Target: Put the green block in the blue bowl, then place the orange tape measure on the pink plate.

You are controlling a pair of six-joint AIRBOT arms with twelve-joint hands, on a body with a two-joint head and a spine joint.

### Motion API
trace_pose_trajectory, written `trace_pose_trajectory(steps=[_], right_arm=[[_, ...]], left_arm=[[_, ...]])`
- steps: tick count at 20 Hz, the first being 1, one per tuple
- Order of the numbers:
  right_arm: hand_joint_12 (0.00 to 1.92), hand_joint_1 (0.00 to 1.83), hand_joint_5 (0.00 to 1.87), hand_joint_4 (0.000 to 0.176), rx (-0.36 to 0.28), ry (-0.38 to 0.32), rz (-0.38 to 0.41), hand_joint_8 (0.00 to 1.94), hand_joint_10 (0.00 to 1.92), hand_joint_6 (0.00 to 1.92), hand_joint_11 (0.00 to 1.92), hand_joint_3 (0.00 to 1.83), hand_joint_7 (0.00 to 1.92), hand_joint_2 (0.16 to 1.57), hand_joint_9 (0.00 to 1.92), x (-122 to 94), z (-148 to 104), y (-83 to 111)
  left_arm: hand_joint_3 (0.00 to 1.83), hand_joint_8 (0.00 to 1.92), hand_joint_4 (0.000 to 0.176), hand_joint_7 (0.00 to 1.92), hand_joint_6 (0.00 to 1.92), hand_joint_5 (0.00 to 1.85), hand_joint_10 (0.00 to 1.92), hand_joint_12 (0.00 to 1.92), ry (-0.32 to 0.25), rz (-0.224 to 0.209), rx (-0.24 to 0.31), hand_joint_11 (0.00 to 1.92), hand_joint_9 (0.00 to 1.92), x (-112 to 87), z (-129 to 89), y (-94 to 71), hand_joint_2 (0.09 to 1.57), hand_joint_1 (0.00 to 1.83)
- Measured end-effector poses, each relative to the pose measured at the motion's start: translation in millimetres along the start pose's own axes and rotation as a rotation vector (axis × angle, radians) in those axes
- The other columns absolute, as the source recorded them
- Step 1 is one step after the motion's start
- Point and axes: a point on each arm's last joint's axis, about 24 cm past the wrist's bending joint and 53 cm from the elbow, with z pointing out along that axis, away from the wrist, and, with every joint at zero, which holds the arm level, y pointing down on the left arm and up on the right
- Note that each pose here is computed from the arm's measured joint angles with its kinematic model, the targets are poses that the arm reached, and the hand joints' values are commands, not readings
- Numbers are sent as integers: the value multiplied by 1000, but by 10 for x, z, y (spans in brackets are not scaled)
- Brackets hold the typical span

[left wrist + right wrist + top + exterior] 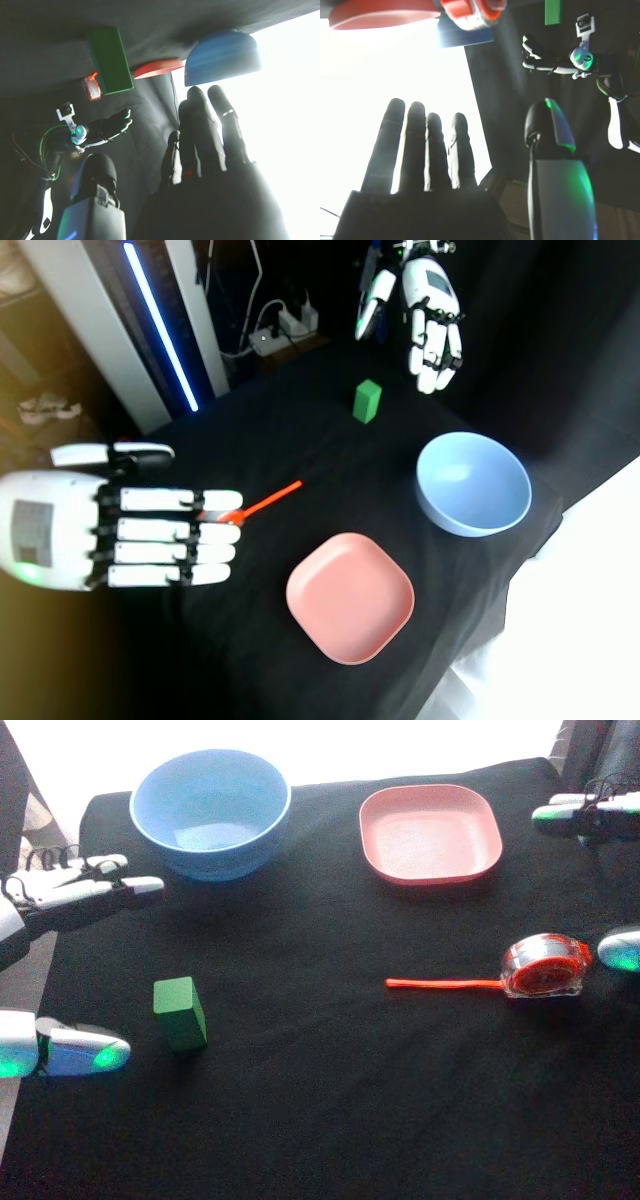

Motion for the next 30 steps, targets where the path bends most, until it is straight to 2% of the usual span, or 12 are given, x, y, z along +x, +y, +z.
trace_pose_trajectory(steps=[6, 9, 11, 12, 14, 16, 18, 21, 25, 28, 29, 30], right_arm=[[1028, 819, 313, 139, 5, -2, -1, 1, 7, 1, 0, 1, 199, 1010, 283, -10, -1, -11], [955, 845, 309, 145, 5, -2, -1, 2, 1, 0, 0, 0, 185, 1007, 253, -9, -1, -12], [1016, 818, 317, 136, 4, -1, -1, 2, 4, 2, 0, 0, 194, 1007, 265, -5, 1, -11], [998, 839, 322, 125, 6, -2, 0, 0, 1, 2, 0, 0, 192, 1008, 259, -6, 1, -15], [860, 874, 323, 134, 5, -1, 1, 3, 5, 2, 0, 0, 166, 1008, 215, -2, 2, -15], [857, 873, 334, 104, 5, -1, 2, 10, 12, 6, 0, 0, 184, 1006, 234, 2, 5, -19], [893, 881, 336, 95, 4, 3, 4, 5, 12, 2, 0, 0, 192, 1006, 253, 22, 10, -22], [951, 889, 325, 111, 6, 1, 5, 3, 8, 0, 0, 0, 201, 1007, 266, 16, 9, -26], [889, 895, 338, 90, 5, 1, 6, 0, 0, 1, 0, 1, 211, 1023, 252, 16, 9, -24], [911, 871, 332, 92, 5, 1, 8, 0, 1, 0, 0, 2, 212, 1032, 256, 16, 9, -25], [908, 864, 338, 93, 5, 1, 8, 1, 0, 2, 0, 1, 213, 1030, 255, 16, 9, -25], [873, 859, 339, 99, 5, 1, 8, 0, 1, 1, 0, 1, 212, 1029, 248, 16, 9, -25]], left_arm=[[0, 0, 152, 0, 0, 160, 0, 0, 81, -13, 37, 0, 0, 255, 213, -56, 895, 674], [3, 13, 139, 131, 7, 223, 9, 0, 116, 4, 56, 0, 70, 354, 349, -112, 931, 643], [1, 7, 115, 282, 4, 303, 15, 41, 131, 27, 52, 62, 217, 355, 393, -104, 954, 711], [0, 5, 100, 340, 3, 342, 10, 317, 128, 23, 44, 15, 283, 348, 408, -75, 953, 749], [2, 11, 58, 503, 8, 448, 13, 639, 136, 21, 27, 0, 407, 373, 427, -29, 972, 782], [1, 15, 0, 716, 7, 601, 46, 871, 138, 22, 29, 35, 601, 393, 488, -31, 1005, 783], [0, 7, 0, 833, 2, 673, 36, 1121, 132, 20, 34, 13, 699, 392, 534, -37, 1042, 794], [0, 6, 0, 843, 3, 664, 27, 1122, 132, 18, 33, 0, 712, 404, 590, -36, 1015, 789], [2, 19, 12, 958, 5, 699, 43, 1251, 134, 23, 34, 0, 794, 407, 606, -34, 1032, 749], [4, 25, 0, 1085, 12, 817, 96, 1398, 137, 20, 30, 107, 926, 421, 613, -25, 1063, 968], [0, 707, 0, 1144, 624, 933, 189, 1477, 136, 21, 30, 176, 989, 419, 614, -26, 1085, 1213], [0, 1042, 0, 1059, 726, 948, 672, 1614, 136, 20, 31, 229, 860, 418, 614, -27, 1109, 1254]])
